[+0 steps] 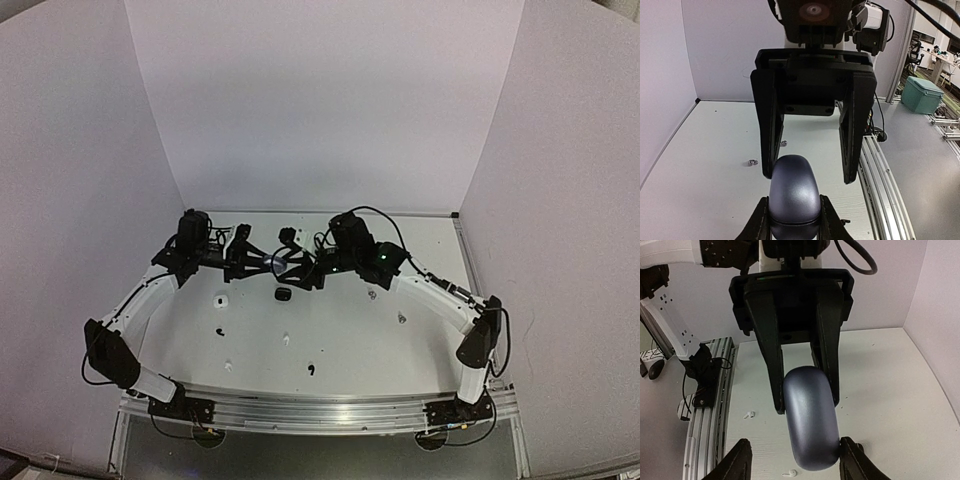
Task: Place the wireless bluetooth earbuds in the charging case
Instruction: Pass from the left arm to the right
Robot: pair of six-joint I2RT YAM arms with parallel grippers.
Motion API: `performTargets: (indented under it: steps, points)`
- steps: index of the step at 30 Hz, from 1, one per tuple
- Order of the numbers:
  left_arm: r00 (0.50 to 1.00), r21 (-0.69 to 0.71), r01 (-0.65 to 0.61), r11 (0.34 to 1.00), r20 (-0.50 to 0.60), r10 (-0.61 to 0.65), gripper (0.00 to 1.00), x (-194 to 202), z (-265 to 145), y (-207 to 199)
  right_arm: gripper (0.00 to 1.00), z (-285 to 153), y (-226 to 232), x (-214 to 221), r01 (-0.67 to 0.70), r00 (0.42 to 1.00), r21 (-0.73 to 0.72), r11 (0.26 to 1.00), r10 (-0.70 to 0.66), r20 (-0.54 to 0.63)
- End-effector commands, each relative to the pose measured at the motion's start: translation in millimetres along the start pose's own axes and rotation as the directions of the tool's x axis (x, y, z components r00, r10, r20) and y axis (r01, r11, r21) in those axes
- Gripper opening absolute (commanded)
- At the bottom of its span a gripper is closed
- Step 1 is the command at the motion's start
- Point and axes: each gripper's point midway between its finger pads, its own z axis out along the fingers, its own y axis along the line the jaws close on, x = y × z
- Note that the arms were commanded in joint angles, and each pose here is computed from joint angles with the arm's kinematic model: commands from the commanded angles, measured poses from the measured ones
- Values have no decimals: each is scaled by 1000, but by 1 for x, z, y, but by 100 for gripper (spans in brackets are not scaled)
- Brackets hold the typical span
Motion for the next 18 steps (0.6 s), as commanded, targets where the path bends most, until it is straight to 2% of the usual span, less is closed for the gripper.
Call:
performTargets:
  steps: [1,14,15,17,18]
  points:
    - [998,23,-60,998,26,59,0,-19,0,-5,52,8,2,-2,-28,1000,-39,999,27,-8]
    - [1000,34,0,999,22,0,0,-16,0,-8,6,10,-2,-5,36,999,-31,999,-36,-4]
    - [1000,36,7,999,21,-8,9,-15,0,-9,3,9,-1,-6,43,999,-34,998,-43,-2]
    - [1000,29,23,999,17,-24,44,-15,-1,-8,0,5,1,-9,55,998,-35,998,-55,6]
    - [999,26,33,999,14,-33,55,-14,-2,-8,0,3,2,-11,58,998,-34,998,-57,10]
